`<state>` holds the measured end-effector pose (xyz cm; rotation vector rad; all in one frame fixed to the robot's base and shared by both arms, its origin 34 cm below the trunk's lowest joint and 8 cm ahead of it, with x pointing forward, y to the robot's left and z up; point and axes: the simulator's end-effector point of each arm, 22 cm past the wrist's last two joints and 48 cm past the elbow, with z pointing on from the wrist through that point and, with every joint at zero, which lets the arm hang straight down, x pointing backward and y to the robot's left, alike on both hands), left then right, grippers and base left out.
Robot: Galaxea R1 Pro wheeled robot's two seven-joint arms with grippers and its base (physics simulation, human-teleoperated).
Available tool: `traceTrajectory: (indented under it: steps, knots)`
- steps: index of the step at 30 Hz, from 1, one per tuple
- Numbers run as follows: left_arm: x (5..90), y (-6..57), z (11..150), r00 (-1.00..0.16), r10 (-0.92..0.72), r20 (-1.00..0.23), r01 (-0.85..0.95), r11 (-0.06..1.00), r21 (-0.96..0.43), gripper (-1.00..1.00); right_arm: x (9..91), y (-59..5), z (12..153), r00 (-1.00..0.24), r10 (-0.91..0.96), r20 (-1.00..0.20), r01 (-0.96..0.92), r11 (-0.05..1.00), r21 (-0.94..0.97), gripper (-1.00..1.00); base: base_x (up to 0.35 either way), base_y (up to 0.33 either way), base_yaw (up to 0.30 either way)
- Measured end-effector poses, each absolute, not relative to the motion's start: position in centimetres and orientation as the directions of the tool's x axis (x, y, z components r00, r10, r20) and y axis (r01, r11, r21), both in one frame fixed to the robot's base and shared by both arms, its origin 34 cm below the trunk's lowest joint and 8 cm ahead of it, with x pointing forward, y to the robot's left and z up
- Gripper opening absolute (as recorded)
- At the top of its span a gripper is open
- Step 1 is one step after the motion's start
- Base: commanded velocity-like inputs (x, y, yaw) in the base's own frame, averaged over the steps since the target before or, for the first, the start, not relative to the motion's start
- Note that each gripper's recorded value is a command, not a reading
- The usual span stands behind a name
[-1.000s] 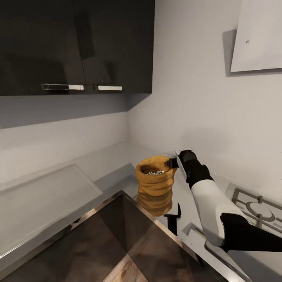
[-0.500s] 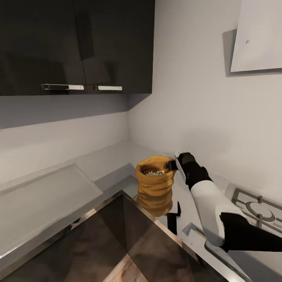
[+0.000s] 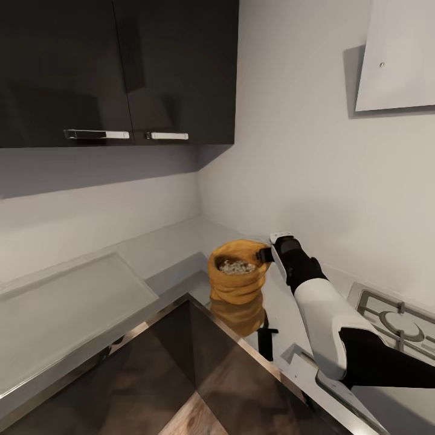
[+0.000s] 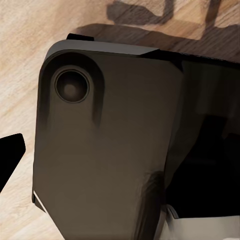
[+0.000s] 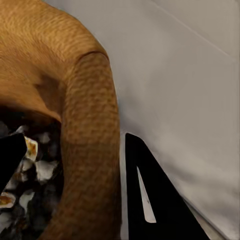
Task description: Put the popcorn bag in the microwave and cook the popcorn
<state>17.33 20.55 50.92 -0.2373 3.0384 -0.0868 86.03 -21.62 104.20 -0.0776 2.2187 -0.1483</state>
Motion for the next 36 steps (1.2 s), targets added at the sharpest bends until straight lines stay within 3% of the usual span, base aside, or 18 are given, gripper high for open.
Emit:
traceTrajectory:
  steps: [33, 36]
  knots:
    - [17.3, 20.6, 50.9, -0.983, -0.159, -0.087, -0.154, 0.986, -0.063, 1.00, 84.8, -25.0, 109.1, -0.608, 0.030, -0.793, 0.123, 0.991, -0.057, -1.00, 0.000, 0.000, 0.000]
    - [17.3, 20.6, 50.9, -0.983, -0.159, -0.087, -0.154, 0.986, -0.064, 1.00, 84.0, -25.2, 108.4, -0.650, 0.026, -0.760, 0.123, 0.990, -0.071, -1.00, 0.000, 0.000, 0.000]
